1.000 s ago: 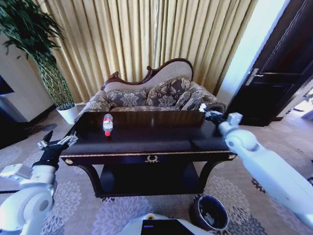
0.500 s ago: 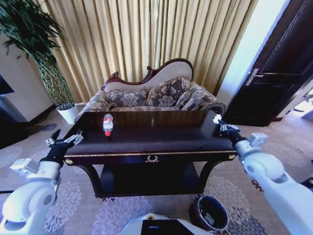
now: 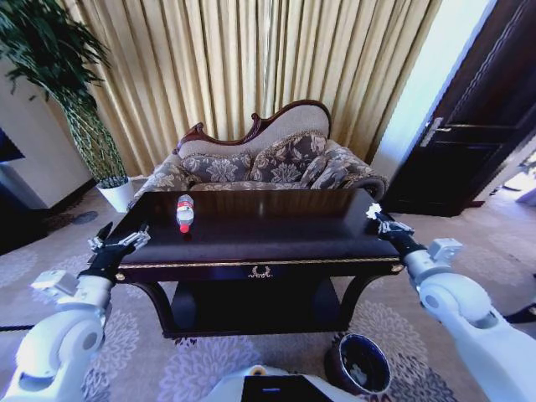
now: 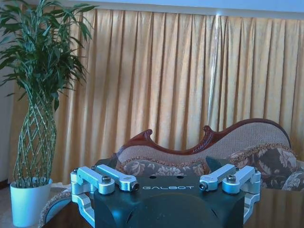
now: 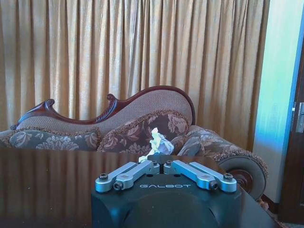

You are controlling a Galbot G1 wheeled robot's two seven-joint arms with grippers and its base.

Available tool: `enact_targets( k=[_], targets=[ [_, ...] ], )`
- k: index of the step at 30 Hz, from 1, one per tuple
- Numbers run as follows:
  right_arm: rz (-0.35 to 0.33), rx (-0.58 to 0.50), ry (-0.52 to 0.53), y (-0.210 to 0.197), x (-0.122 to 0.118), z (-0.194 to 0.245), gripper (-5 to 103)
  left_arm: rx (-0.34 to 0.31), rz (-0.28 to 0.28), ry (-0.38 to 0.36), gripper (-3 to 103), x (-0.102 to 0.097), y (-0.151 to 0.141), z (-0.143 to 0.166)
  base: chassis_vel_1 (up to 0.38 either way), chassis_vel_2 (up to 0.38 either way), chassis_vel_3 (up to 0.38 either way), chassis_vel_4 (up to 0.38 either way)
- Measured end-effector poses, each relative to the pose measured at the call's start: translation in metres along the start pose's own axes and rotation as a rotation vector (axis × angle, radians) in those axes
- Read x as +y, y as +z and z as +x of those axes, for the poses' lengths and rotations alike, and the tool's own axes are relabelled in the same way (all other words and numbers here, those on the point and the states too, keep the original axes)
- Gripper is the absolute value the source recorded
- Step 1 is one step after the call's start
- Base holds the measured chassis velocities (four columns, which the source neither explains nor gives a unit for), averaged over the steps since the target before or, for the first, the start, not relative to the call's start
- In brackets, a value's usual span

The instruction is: Move to the front of the table and place the trash on the table into the trash bin.

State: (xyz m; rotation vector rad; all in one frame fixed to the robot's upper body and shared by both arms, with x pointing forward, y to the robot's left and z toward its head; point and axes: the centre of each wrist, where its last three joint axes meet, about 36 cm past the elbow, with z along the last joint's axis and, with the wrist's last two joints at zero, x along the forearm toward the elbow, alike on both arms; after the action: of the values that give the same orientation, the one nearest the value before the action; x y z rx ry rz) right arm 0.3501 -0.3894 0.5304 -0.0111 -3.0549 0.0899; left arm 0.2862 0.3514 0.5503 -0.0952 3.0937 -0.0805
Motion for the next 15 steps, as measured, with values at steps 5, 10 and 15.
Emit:
enact_targets(
  k=[5, 10, 15],
  targets=[
    [-0.001, 0.004, -0.005, 0.0007, 0.0017, 0.0007, 0, -0.005, -0.004, 0.014, 100, -0.0005, -0.0011, -0.0028, 0.0, 0.0, 0.0, 0.0],
    [-0.004, -0.001, -0.018, -0.0024, 0.005, 0.0019, 0, 0.0, 0.0, 0.015, 100, -0.0006, 0.0, -0.0021, 0.0, 0.0, 0.0, 0.0],
    [-0.007, -0.003, -0.024, -0.0035, 0.007, 0.0032, 0, -0.001, -0.001, 0.011, 100, 0.0007, -0.0009, -0.001, 0.0, 0.0, 0.0, 0.0]
  ],
)
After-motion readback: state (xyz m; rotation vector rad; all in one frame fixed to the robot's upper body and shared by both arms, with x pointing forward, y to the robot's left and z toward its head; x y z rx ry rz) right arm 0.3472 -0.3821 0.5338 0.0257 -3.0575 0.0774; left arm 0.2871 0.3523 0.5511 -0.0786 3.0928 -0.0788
